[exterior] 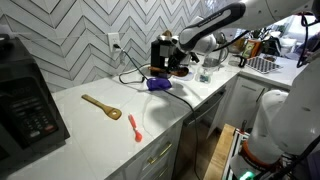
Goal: Put the soup ladle in the lunch box
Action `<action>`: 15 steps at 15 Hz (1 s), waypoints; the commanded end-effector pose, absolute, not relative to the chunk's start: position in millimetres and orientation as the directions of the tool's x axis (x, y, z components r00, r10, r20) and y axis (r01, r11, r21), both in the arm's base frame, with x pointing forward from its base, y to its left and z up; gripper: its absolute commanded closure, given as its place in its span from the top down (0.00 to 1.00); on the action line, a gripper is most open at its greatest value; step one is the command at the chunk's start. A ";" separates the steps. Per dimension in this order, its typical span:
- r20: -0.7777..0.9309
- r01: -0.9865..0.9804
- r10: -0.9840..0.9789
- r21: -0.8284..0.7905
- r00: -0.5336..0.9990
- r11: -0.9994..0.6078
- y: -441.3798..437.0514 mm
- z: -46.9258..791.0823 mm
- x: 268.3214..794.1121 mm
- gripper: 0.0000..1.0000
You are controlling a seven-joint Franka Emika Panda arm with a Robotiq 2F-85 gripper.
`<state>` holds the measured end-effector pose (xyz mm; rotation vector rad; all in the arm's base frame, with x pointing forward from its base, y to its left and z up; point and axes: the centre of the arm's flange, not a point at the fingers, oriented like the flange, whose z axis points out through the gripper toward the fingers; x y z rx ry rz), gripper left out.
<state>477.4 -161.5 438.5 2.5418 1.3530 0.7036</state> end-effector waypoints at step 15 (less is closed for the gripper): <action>0.430 0.827 0.895 0.455 0.119 -0.329 -313.0 442.0 479.2 0.06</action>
